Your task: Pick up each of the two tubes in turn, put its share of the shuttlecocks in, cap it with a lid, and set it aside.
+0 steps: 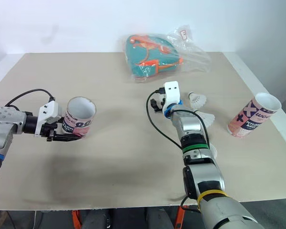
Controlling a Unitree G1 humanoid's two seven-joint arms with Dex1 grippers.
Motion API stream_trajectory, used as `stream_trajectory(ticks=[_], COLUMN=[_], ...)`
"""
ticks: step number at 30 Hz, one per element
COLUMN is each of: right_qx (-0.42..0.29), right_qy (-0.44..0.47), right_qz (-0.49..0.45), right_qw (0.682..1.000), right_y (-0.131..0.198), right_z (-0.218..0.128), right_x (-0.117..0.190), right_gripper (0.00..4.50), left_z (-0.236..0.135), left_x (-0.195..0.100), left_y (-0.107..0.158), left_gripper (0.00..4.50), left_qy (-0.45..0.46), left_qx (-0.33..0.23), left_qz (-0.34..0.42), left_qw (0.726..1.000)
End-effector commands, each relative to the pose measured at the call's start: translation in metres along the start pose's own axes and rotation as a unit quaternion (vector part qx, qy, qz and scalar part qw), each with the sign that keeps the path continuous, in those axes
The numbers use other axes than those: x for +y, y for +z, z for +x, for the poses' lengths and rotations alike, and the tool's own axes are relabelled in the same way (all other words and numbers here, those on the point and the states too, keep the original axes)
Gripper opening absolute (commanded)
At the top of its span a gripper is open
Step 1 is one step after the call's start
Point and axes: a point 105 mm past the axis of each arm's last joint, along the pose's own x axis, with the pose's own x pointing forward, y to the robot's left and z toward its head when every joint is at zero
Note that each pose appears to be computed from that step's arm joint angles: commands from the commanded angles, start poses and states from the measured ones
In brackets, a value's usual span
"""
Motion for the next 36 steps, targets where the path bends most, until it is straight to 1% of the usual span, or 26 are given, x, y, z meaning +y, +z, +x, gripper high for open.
stream_trajectory(ticks=[1, 11, 13, 15, 16, 17, 21, 22, 28, 30, 33, 35, 36], right_qx=[-0.037, -0.014, -0.017, -0.018, -0.019, -0.019, -0.018, -0.018, -0.007, -0.029, -0.084, -0.124, -0.15], right_qy=[-0.024, -0.065, -0.062, -0.062, -0.061, -0.063, -0.064, -0.06, -0.021, -0.007, 0.018, 0.056, 0.097], right_qz=[-0.002, 0.02, 0.032, 0.039, 0.042, 0.041, 0.038, 0.039, 0.052, 0.043, 0.008, -0.013, -0.029], right_qw=[0.999, 0.998, 0.997, 0.997, 0.997, 0.997, 0.997, 0.997, 0.998, 0.999, 0.996, 0.991, 0.983], right_y=[0.026, 0.016, 0.015, 0.016, 0.016, 0.016, 0.014, 0.014, 0.006, 0.014, 0.033, 0.047, 0.057], right_z=[-0.004, -0.002, -0.002, -0.003, -0.003, -0.003, -0.004, -0.005, -0.008, -0.012, -0.021, -0.031, -0.042], right_x=[-0.012, -0.024, -0.026, -0.027, -0.028, -0.029, -0.029, -0.028, -0.015, -0.011, -0.005, 0.005, 0.015], right_gripper=[4.5, 4.5, 3.96, 3.17, 2.62, 2.16, 0.11, 0.04, 0.04, 0.04, 0.04, 0.04, 0.04], left_z=[-0.004, -0.003, -0.003, -0.003, -0.002, -0.002, 0.0, 0.0, 0.003, 0.004, 0.005, 0.004, 0.005], left_x=[0.0, -0.001, -0.001, -0.001, -0.001, -0.001, -0.003, -0.003, -0.004, -0.004, -0.004, -0.005, -0.005], left_y=[0.009, 0.011, 0.012, 0.013, 0.014, 0.014, 0.015, 0.015, 0.016, 0.016, 0.014, 0.013, 0.012], left_gripper=[2.8, 2.8, 2.78, 2.78, 2.78, 2.78, 2.78, 2.78, 2.78, 2.78, 2.78, 2.78, 2.78], left_qy=[0.005, 0.005, 0.004, 0.004, 0.004, 0.003, -0.001, -0.002, -0.005, -0.008, -0.012, -0.014, -0.018], left_qx=[-0.01, -0.015, -0.016, -0.017, -0.017, -0.017, -0.018, -0.018, -0.019, -0.021, -0.018, -0.015, -0.012], left_qz=[0.015, 0.016, 0.017, 0.017, 0.018, 0.018, 0.018, 0.018, 0.018, 0.017, 0.016, 0.014, 0.014], left_qw=[1.0, 1.0, 1.0, 1.0, 1.0, 1.0, 1.0, 1.0, 1.0, 1.0, 1.0, 1.0, 1.0])
